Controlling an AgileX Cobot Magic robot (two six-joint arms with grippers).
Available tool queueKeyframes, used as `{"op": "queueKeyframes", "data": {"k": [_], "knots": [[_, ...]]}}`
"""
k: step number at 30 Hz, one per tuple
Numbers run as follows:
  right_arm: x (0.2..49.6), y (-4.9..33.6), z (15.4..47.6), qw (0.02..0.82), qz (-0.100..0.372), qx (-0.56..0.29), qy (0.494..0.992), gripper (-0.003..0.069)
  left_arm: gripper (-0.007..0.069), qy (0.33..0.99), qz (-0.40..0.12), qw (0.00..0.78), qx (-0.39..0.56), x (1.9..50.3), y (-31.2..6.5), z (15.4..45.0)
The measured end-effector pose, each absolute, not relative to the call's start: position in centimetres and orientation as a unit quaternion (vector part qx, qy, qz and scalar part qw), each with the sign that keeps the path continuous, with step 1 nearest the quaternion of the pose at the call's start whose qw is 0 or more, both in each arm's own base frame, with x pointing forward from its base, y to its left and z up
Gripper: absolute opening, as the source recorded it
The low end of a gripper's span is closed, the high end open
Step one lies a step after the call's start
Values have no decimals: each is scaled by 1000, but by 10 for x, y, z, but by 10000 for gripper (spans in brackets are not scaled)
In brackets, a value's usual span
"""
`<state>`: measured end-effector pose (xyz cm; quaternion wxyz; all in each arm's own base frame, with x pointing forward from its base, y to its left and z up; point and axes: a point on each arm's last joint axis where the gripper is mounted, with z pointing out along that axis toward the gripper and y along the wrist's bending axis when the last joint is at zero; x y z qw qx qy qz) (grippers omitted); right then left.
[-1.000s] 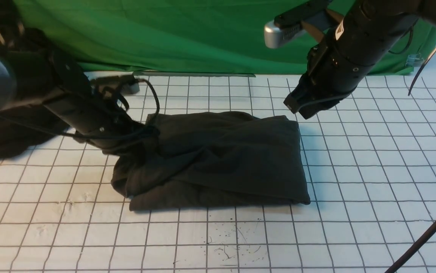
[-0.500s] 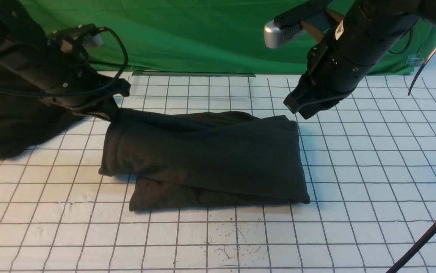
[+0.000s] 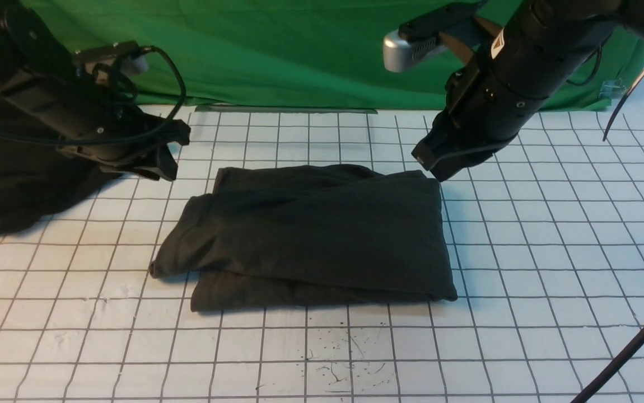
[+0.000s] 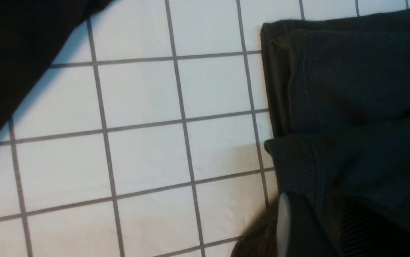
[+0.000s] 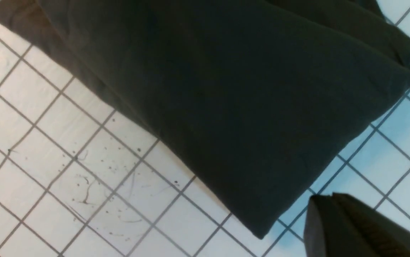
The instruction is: Fold a long-sleeved shirt over a white checkered tablecloth.
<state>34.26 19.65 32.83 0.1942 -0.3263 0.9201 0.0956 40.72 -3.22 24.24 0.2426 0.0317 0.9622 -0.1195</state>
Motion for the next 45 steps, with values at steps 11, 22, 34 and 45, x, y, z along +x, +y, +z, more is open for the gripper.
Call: {"op": "queueKeyframes", "data": {"k": [11,22,34,45], "knots": [[341,193,327,182,80,-336,921,6,236,959,-162,223,63,376,-63,291],[336,191,335,185,83,-324,924,8,0,940,-190,244,146,366,-153,285],[340,186,315,184,78,-315,928,8,-1,974,-184,50,120,384,-167,168],[317,123,389,292,72,-251,920,8,-1,943,-187,215,170,333,-145,321]]}}
